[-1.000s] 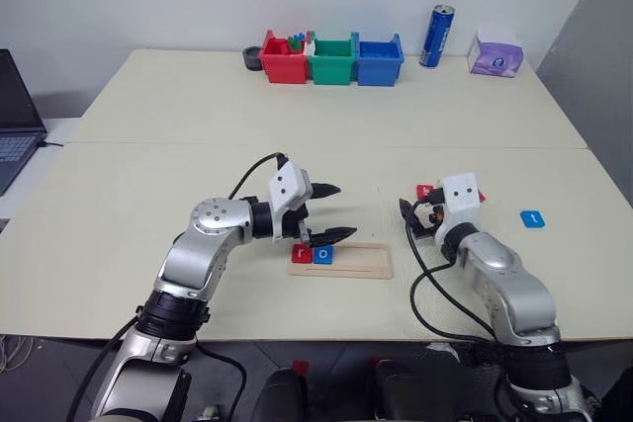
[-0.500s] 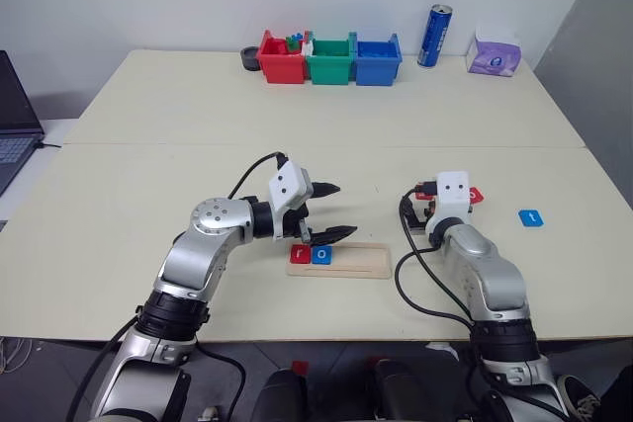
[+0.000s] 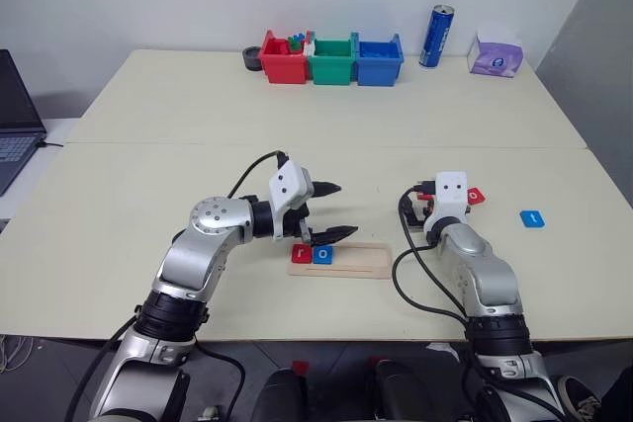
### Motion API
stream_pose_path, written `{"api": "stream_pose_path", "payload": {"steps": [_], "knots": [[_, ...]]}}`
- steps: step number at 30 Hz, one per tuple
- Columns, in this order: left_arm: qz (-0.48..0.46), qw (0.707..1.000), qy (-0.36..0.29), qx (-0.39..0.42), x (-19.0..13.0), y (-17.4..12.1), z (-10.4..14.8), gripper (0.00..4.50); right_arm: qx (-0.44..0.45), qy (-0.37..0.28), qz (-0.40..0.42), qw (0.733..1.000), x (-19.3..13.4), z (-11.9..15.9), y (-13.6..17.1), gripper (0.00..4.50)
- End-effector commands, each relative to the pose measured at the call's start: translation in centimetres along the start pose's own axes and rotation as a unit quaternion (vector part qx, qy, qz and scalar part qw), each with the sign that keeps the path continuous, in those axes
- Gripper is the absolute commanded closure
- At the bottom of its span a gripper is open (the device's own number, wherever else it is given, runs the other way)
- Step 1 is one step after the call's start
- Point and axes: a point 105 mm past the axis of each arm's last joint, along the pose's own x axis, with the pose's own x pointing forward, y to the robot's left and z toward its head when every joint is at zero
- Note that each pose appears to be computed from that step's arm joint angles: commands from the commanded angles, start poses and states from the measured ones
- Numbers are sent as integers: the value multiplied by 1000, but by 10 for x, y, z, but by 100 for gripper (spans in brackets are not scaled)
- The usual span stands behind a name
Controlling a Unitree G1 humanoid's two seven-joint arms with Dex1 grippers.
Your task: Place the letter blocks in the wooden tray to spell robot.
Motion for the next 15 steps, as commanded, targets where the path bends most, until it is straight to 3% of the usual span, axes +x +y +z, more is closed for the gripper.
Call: {"api": "stream_pose_path", "payload": {"steps": [1,4,11,15], "knots": [[-2,1000,-17,20,1,-1,13,6,7,-3,-25,1000,3,2,-9,0],[-1,1000,-17,20,0,-1,13,0,12,-4,-27,1000,4,2,-10,63],[-1,1000,-16,17,0,-2,13,0,11,-2,-23,1000,3,-1,-12,304],[0,1000,-15,18,0,-2,12,0,-2,-2,-9,1000,-4,1,-12,304]]}}
